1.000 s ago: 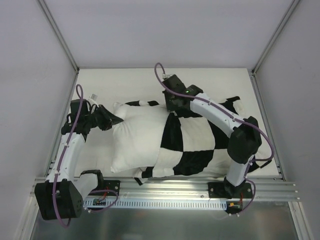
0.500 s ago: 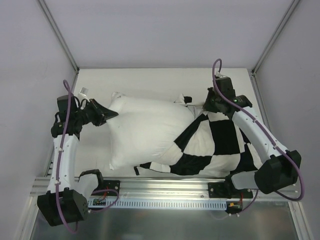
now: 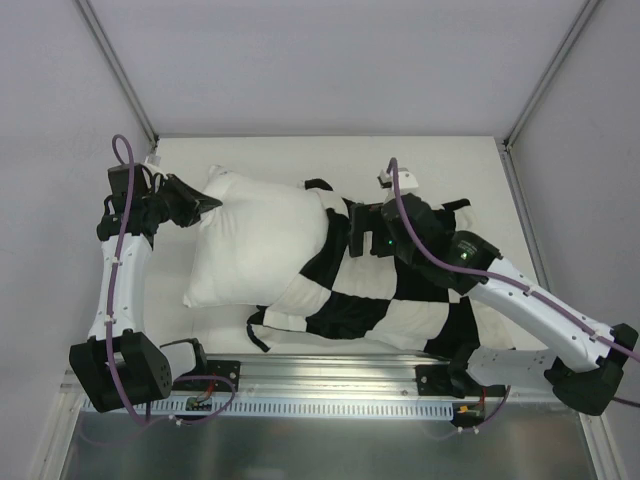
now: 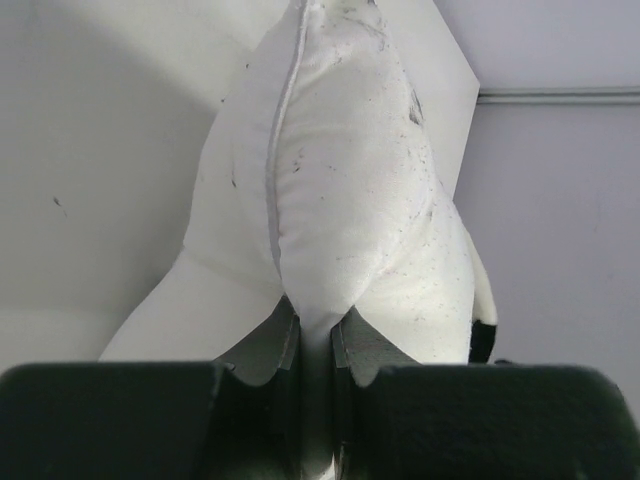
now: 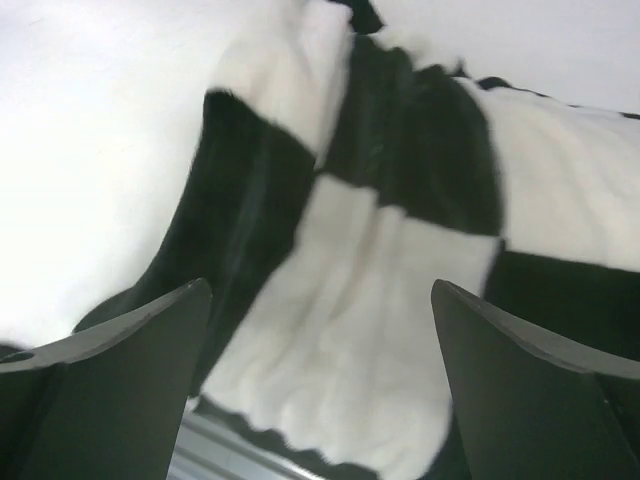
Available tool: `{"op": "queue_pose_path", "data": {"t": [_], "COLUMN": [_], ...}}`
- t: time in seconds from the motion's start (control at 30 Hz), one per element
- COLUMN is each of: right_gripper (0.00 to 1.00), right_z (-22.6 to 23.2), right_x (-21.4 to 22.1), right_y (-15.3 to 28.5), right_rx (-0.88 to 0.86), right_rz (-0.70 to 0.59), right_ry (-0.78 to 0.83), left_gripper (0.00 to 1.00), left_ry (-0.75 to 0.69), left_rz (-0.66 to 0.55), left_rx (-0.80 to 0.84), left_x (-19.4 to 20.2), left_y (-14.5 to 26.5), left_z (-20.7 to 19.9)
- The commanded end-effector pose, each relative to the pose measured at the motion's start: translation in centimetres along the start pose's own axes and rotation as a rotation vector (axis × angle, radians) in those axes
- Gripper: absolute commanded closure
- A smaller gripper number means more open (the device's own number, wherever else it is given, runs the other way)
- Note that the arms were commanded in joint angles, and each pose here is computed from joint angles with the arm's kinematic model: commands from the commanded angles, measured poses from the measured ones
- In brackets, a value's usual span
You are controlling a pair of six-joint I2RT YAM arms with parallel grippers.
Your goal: Remove the pillowcase from the pillow
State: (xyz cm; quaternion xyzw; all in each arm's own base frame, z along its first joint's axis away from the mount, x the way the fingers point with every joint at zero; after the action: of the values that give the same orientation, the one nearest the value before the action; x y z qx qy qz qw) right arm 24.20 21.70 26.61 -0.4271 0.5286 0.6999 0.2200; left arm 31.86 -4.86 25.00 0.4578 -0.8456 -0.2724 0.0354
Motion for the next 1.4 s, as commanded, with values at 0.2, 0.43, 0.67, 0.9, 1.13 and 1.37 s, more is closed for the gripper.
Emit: {"op": "queue_pose_path", "data": {"t": [0.2, 0.43, 0.67, 0.9, 1.13, 1.37], "right_gripper": [0.04, 0.04, 0.54, 0.85, 0.99, 0.99], "right_z": [9.8, 14.1, 7.7, -5.0, -11.5, -8.8], "right_x": [1.6, 5.0, 8.7, 14.1, 14.0, 12.2], "right_y": [0.2, -2.9, -2.5, 1.0, 4.7, 2.1], "right_rx": [0.040, 0.066, 0.212, 0.466, 0.565, 0.505], "right_rz": [-0.033, 0.066, 0.102, 0.186, 0.095, 0.107], "right_ry": [0.104, 0.196, 0.182, 0.147, -0.036, 0.002], "left_gripper": [1.00, 1.00, 1.00, 1.00, 1.00, 0.89], "left_ry": [-0.032, -0.039, -0.024, -0.020, 0.014, -0.012], "left_rz": [-0.083, -0.095, -0.133, -0.177, -0.174, -0.122], "left_rx": [0.061, 0.065, 0.078, 0.104, 0.096, 0.087], "left_x": [-1.1, -1.3, -3.4, -5.6, -6.5, -7.9], "left_y": [0.5, 0.7, 1.2, 2.4, 1.9, -0.1], "left_z": [-1.8, -2.1, -3.0, -4.2, -4.0, -3.9]}}
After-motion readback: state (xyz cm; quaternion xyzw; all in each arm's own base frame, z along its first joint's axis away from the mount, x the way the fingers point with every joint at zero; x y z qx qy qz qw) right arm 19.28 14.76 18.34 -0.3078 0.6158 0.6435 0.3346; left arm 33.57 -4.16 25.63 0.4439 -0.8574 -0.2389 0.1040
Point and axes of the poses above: each gripper's point midway between its finger pads, its own y axis back along the fingers, its own z axis along the line the jaws close on, x = y × z, the point moved 1 cm from there along y, back along the fingers, and after that the axes turned 9 degrees about y, right-handed, at the moved point
